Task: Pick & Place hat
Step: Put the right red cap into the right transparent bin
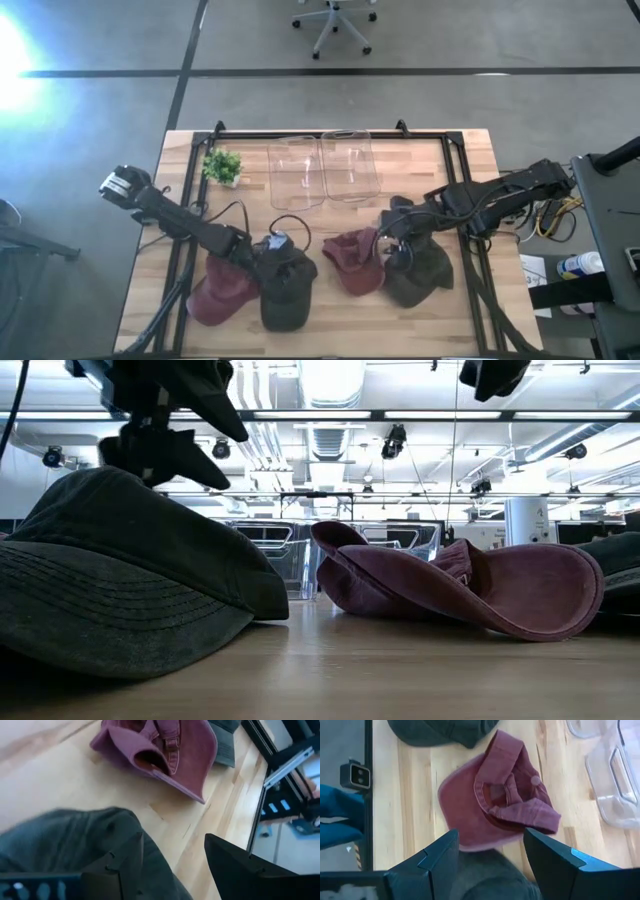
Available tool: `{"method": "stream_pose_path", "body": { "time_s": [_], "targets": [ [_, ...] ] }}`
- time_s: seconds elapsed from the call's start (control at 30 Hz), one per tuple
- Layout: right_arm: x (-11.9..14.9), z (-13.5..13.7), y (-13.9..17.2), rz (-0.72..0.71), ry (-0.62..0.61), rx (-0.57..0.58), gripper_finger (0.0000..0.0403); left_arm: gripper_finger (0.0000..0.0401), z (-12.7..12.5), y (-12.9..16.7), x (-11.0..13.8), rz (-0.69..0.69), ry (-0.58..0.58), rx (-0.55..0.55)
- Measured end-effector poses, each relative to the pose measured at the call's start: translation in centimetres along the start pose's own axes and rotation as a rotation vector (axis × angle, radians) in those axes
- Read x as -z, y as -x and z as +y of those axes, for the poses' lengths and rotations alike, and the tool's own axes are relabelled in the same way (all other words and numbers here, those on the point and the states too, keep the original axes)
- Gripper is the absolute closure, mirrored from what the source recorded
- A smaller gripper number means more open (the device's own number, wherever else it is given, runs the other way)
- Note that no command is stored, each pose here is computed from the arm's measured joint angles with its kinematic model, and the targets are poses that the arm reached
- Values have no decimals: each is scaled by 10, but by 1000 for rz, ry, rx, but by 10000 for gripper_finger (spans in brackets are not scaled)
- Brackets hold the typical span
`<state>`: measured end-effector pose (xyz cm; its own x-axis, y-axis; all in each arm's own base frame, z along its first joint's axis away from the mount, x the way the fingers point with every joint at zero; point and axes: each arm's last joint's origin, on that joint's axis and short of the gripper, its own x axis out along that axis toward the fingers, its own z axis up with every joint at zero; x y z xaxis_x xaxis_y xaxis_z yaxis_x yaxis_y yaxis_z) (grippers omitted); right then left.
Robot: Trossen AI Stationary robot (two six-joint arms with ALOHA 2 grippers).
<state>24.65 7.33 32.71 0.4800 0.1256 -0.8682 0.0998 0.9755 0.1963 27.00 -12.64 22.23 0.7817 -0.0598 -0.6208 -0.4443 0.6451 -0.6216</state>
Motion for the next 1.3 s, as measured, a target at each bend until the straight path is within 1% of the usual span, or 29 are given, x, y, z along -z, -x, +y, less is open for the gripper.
{"method": "stream_pose_path", "body": {
  "time_s": [0.13,0.27,0.33,0.5,0.6,0.67,0.73,0.77,0.87,0.9,0.97,1.0,1.13,1.17,1.23,1.3],
  "targets": [
    [6,-3,6,30,-32,18,184,195,-5,-8,9,-19,72,25],
    [8,-4,7,44,-107,33,184,195,-10,-31,15,-47,118,100],
    [9,-4,3,61,-143,43,184,195,-8,-45,15,-63,137,113],
    [5,-3,-19,105,-207,82,184,195,-4,-72,15,-65,153,50],
    [1,1,-35,124,-209,92,184,195,0,-75,18,-11,117,-55],
    [0,4,-44,147,-203,101,184,195,7,-72,24,56,89,-174],
    [0,7,-52,159,-195,101,184,195,15,-62,28,101,69,-302],
    [0,8,-55,170,-192,106,184,195,16,-56,28,109,59,-346],
    [0,9,-60,178,-183,111,184,195,10,-30,19,86,63,-439],
    [-1,9,-61,176,-182,109,184,195,7,-22,14,73,70,-455],
    [-1,10,-62,167,-181,106,184,195,-7,-6,4,27,82,-444],
    [-2,10,-61,163,-181,105,184,195,-16,2,-3,-11,92,-415],
    [-3,10,-58,128,-181,106,184,195,-56,24,-26,-248,103,-252],
    [-4,10,-58,123,-182,104,184,195,-63,26,-31,-298,97,-218],
    [-5,11,-58,107,-182,97,184,195,-71,22,-37,-352,78,-174],
    [-6,11,-59,100,-183,92,184,195,-73,10,-39,-366,81,-138]
  ]
}}
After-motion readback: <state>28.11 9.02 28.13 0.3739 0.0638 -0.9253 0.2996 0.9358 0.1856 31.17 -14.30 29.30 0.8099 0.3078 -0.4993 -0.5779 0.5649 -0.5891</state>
